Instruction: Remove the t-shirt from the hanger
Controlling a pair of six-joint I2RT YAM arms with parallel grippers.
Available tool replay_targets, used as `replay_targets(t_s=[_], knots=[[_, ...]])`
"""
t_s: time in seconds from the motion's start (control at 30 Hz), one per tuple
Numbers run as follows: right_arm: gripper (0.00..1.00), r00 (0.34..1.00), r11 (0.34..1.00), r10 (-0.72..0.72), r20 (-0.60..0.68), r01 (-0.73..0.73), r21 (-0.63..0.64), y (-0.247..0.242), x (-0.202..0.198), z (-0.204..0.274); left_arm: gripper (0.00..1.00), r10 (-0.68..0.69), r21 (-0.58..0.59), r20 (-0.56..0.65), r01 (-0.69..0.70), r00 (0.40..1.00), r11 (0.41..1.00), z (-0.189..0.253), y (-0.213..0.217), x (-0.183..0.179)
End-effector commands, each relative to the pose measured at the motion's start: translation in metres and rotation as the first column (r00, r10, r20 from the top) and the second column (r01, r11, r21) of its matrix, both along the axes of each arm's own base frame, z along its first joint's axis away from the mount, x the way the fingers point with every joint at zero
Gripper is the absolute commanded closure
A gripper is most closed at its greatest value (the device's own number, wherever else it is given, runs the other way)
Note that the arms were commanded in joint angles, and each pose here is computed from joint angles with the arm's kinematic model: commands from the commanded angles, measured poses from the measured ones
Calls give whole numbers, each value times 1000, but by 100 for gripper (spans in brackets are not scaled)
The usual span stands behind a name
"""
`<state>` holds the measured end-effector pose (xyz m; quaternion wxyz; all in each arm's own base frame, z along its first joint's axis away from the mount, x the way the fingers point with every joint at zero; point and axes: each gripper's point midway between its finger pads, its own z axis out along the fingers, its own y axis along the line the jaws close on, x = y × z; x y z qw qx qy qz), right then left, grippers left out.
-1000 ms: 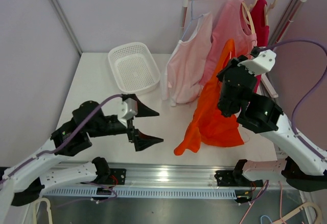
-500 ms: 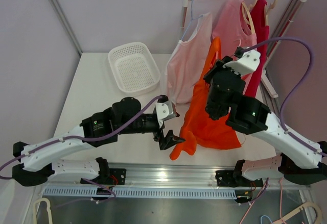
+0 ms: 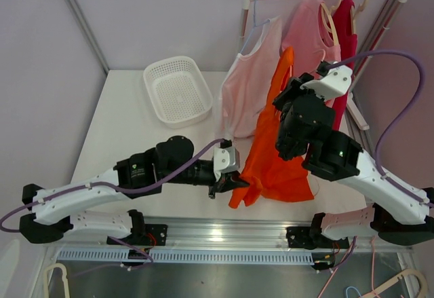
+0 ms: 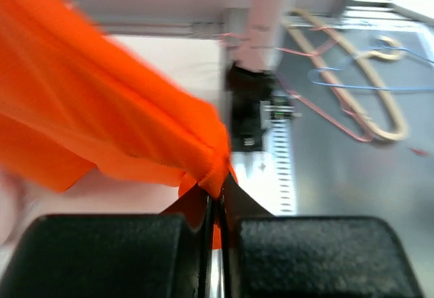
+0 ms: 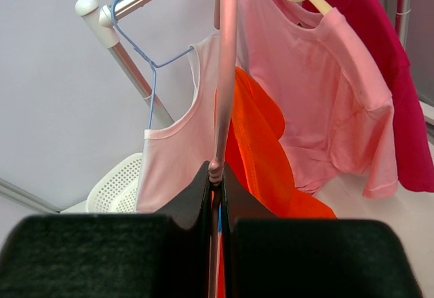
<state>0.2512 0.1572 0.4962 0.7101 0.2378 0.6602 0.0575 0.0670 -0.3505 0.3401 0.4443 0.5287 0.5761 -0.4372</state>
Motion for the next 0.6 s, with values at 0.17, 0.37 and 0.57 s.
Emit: replay_targets(t_s=[0.17, 0.37, 0.57], knots=[[100, 981, 977, -192, 30, 188, 98, -85, -9, 38, 99, -537, -100, 23, 536, 843, 838, 26, 35, -137], [100, 975, 968, -218, -31, 220, 116, -97, -34, 57, 99, -537, -25, 3, 537, 843, 843, -18, 20, -160], [100, 971, 972, -215, -109, 223, 69, -85, -40, 34, 100, -523, -45, 10, 523, 852, 851, -25, 14, -161]])
